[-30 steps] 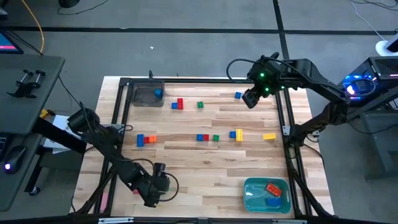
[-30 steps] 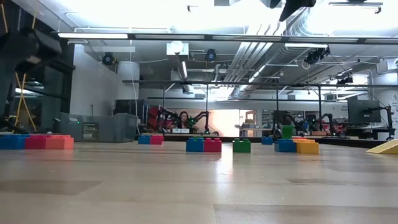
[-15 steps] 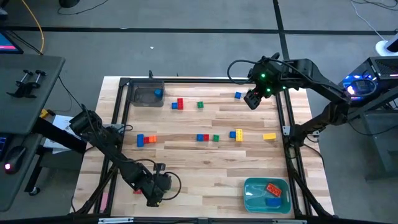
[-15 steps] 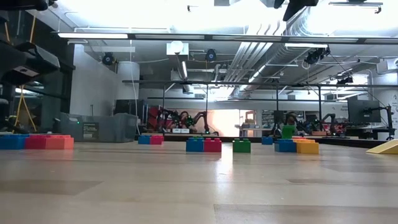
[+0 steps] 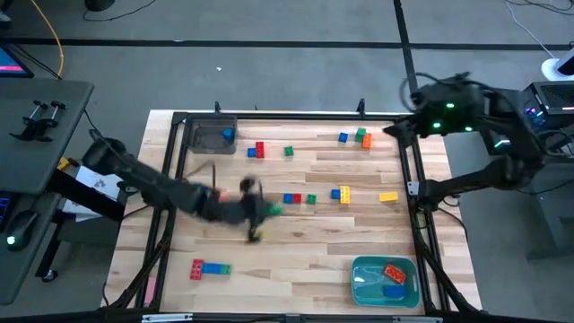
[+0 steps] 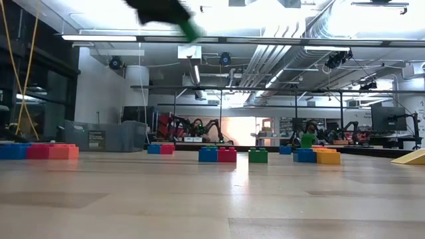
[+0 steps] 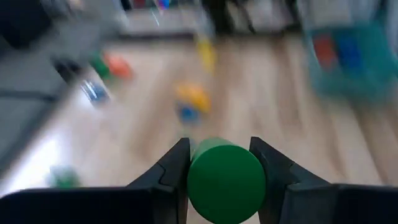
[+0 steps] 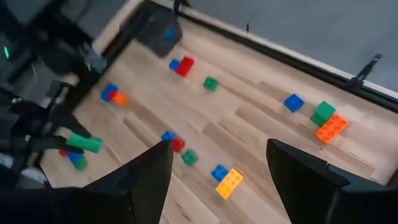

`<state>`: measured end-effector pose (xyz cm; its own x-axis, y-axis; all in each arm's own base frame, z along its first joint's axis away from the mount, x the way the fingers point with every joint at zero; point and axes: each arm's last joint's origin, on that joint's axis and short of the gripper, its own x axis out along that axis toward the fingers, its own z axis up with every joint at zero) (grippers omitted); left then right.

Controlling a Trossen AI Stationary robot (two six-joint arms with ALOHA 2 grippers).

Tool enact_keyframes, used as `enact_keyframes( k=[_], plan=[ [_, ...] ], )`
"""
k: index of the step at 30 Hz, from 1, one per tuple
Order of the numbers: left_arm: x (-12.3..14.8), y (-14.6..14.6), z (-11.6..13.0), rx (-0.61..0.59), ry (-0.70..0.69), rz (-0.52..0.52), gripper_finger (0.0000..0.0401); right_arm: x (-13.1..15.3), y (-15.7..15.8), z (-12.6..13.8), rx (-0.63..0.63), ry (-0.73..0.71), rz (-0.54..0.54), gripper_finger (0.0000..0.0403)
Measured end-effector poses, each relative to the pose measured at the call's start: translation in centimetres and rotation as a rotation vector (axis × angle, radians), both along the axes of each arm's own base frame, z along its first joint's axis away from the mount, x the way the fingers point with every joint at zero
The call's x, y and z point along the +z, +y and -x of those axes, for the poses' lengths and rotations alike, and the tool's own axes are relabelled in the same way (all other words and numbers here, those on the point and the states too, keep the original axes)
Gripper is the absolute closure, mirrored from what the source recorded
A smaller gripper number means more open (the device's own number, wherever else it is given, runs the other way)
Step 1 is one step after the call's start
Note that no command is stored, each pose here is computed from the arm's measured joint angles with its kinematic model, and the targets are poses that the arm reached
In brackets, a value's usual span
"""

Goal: Sort blocks by size
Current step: Put the right green block into the blue bin

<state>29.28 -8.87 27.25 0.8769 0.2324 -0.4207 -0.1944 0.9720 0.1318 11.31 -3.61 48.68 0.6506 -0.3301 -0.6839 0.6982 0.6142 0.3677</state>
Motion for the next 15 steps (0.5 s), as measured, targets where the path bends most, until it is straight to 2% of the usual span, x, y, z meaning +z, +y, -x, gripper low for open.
enact_keyframes(
  k=[3, 5, 9, 15],
  plan=[
    [1.8, 3.2, -2.5, 0.011, -0.246, 0.047, 0.0304, 0.4, 0.4, 1.6, -0.050, -0.052, -0.005, 0.0146],
    [2.0, 4.6, -4.1, 0.009, -0.370, 0.080, 0.0304, 0.5, 0.5, 2.3, -0.074, -0.074, -0.005, 0.0146],
    [-0.1, 4.7, -8.1, -0.010, -0.365, 0.148, 0.0304, 0.5, 0.7, 3.0, -0.108, -0.069, -0.008, 0.0146],
    [-2.8, 0.8, -15.8, -0.164, -0.375, 0.219, 0.0304, 0.2, 0.6, 3.1, -0.120, -0.026, -0.006, 0.0146]
  ],
)
